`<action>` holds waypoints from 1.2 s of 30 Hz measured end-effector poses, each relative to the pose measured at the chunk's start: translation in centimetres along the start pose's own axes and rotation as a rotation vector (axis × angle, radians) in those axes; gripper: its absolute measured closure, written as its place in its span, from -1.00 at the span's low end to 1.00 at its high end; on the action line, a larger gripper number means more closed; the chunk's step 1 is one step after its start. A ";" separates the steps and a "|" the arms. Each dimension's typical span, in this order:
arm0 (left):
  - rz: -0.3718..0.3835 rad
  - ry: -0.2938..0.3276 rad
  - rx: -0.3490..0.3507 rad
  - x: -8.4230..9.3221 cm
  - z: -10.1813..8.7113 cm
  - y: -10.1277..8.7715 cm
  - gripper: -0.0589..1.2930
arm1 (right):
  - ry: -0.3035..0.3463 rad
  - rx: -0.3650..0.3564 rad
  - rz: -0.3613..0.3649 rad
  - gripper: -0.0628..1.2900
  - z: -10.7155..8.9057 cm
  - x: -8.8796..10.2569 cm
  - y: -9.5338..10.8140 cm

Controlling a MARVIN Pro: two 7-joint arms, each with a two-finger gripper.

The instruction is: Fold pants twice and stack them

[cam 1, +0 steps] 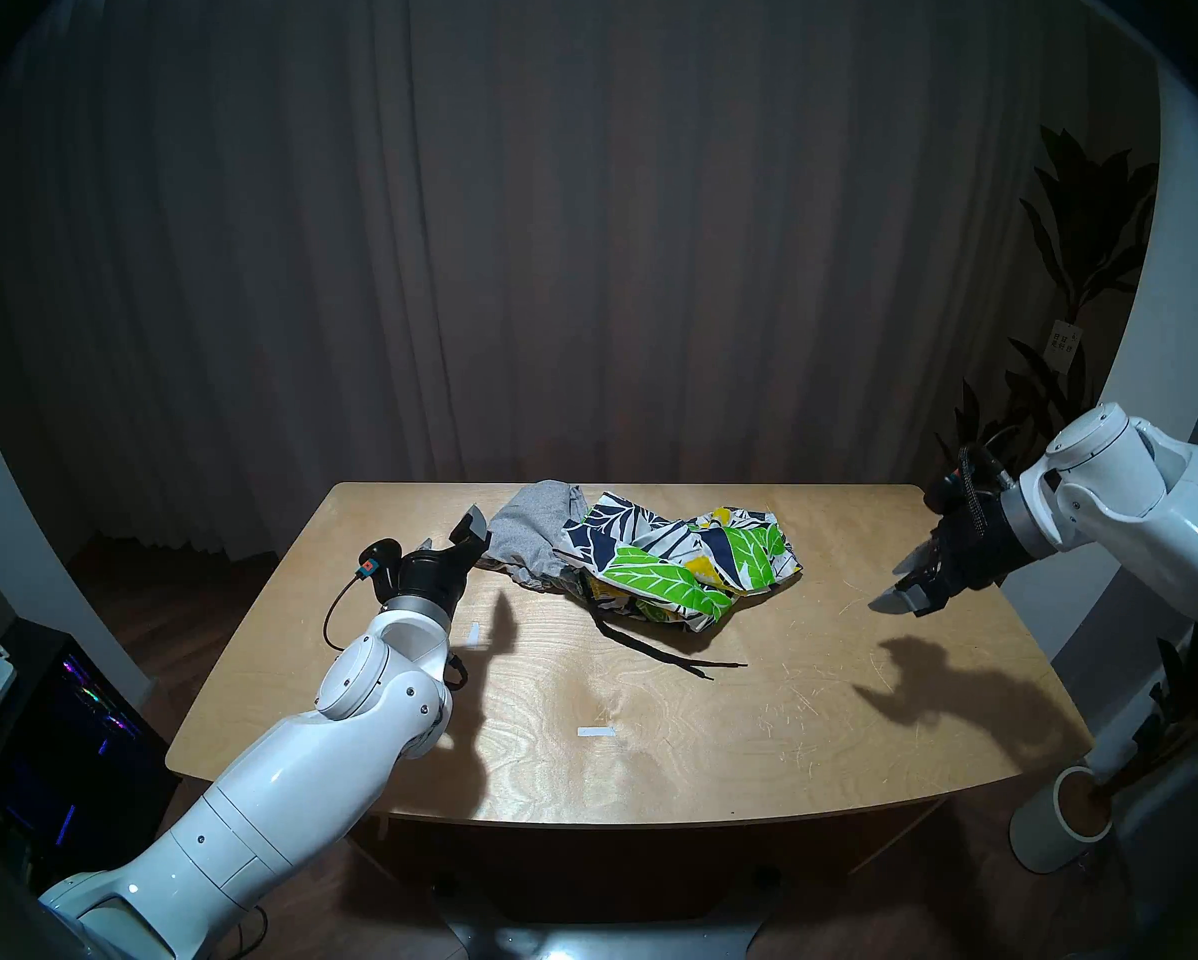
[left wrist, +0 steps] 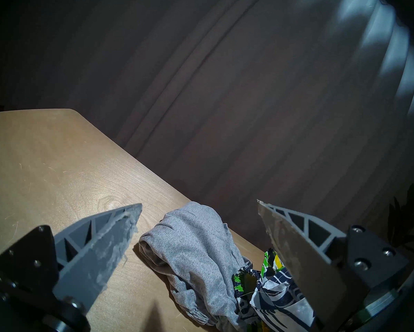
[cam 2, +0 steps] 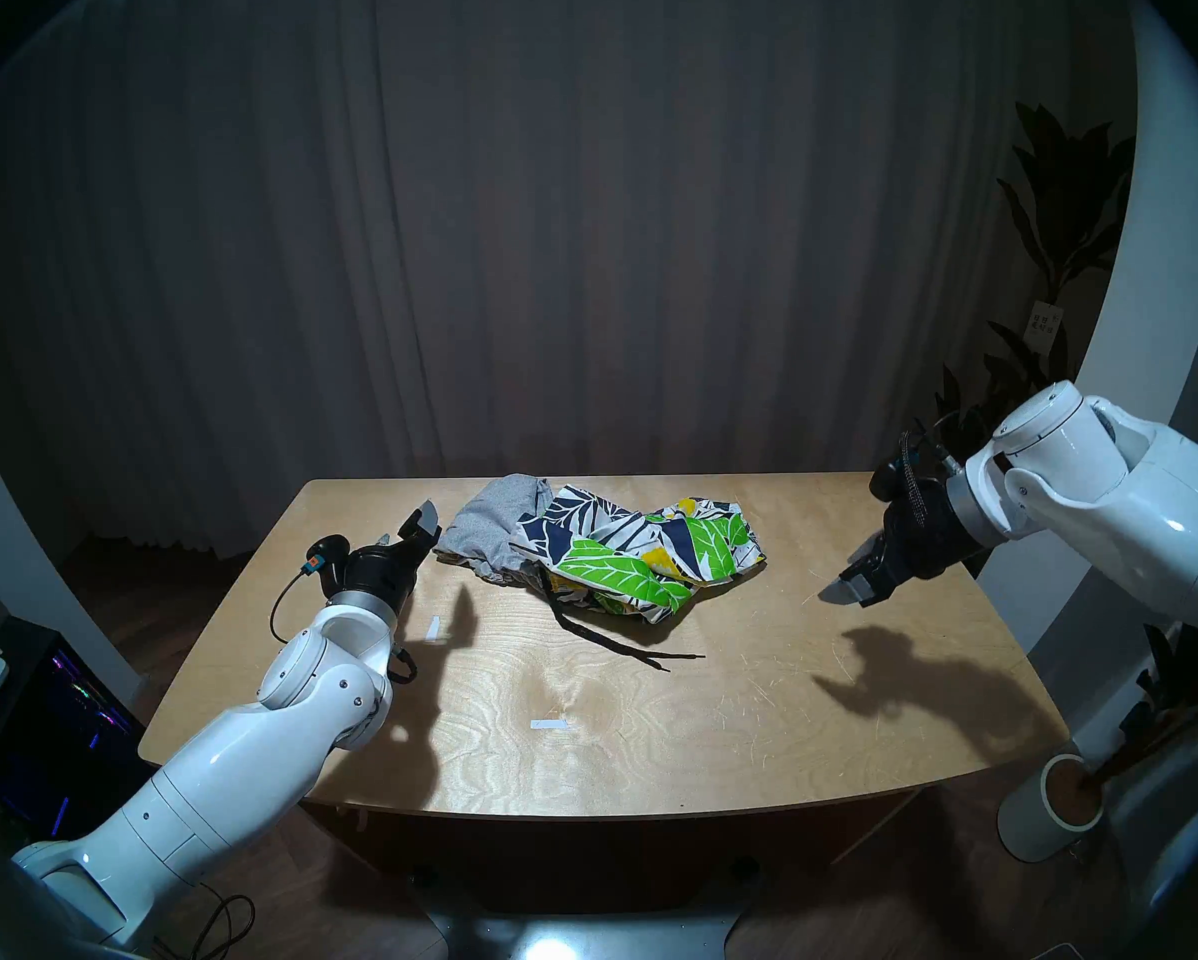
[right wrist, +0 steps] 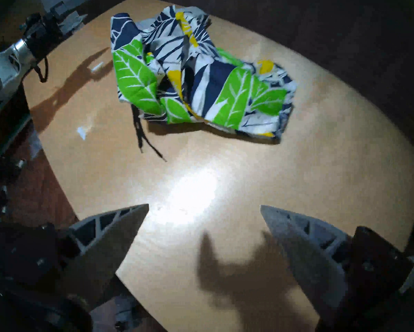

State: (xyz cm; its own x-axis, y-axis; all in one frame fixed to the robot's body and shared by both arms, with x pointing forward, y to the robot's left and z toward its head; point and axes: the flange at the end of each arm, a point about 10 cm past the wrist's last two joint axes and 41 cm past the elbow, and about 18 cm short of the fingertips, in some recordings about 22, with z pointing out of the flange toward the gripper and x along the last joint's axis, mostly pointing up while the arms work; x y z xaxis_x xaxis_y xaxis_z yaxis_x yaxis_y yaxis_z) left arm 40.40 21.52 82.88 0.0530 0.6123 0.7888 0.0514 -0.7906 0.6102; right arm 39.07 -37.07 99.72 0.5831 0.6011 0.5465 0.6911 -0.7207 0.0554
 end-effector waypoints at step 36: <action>0.010 -0.013 -0.113 -0.6 -0.3 0.9 -0.91 | -0.022 -0.798 -0.953 -0.90 -4.4 6.4 0.0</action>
State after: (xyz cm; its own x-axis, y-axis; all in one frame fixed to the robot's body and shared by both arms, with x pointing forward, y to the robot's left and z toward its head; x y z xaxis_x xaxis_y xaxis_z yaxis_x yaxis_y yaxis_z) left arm 40.09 20.41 82.94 0.0657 0.6040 0.7943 -0.0624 -0.7919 0.6074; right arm 40.87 -34.78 106.90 0.0042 1.0000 -0.0039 0.3944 0.0019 0.9190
